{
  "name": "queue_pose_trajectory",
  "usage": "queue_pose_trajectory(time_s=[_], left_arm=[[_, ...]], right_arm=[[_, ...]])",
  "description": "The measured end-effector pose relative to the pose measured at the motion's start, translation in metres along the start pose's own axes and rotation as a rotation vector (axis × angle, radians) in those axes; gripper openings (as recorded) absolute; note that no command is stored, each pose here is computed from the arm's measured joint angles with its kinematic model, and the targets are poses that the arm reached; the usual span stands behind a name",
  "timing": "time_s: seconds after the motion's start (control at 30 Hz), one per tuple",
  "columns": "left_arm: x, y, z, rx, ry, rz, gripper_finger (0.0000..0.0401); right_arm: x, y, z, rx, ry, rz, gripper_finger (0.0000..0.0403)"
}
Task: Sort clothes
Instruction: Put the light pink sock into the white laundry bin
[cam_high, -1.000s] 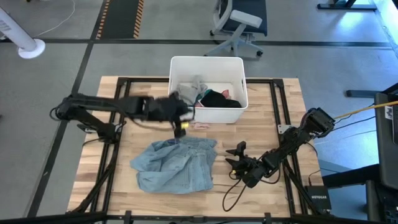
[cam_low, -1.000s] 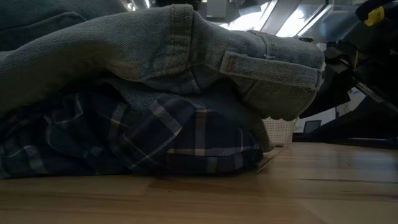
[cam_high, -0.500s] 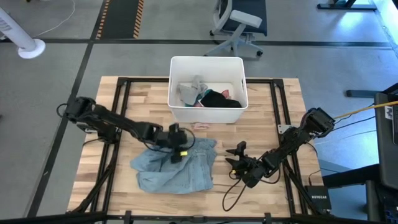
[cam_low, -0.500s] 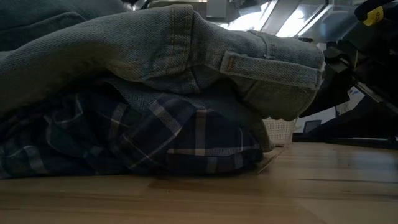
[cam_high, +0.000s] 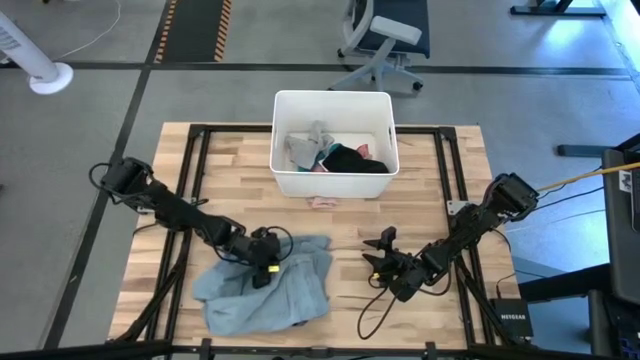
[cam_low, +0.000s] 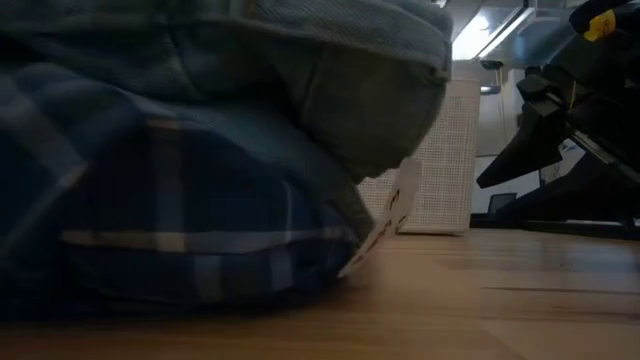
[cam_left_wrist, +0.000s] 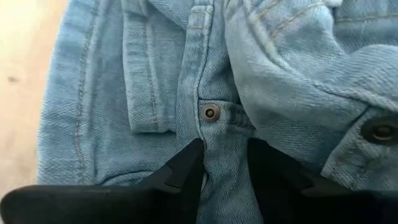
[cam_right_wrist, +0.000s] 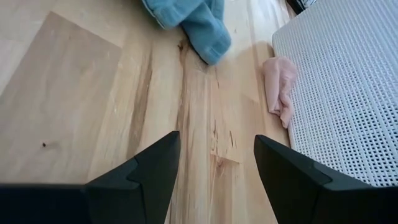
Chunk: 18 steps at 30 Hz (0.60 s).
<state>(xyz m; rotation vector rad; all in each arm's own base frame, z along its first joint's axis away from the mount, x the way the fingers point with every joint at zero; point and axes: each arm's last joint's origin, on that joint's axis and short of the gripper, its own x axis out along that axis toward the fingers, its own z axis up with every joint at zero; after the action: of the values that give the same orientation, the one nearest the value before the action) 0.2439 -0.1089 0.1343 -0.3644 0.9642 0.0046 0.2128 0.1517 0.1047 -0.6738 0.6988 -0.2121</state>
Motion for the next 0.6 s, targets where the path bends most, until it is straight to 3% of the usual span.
queue_pose_trajectory(time_s=[0.13,0.37,0.5,0.6], left_arm=[[-0.013,-0.003,0.007,0.010,-0.081,-0.020,0.0117],[-0.050,-0.014,0.042,0.044,-0.479,-0.064,0.0117],[-0.059,-0.014,0.058,0.107,-0.660,-0.030,0.0116],[-0.055,-0.002,0.067,0.102,-0.688,0.030,0.0116]], right_arm=[[0.000,0.000,0.000,0.001,-0.001,-0.004,0.0225],[0.000,0.000,0.000,0.002,-0.002,-0.011,0.0225],[0.000,-0.001,0.000,0.002,-0.002,-0.016,0.0225],[0.000,-0.001,0.000,0.002,-0.002,-0.017,0.0225]])
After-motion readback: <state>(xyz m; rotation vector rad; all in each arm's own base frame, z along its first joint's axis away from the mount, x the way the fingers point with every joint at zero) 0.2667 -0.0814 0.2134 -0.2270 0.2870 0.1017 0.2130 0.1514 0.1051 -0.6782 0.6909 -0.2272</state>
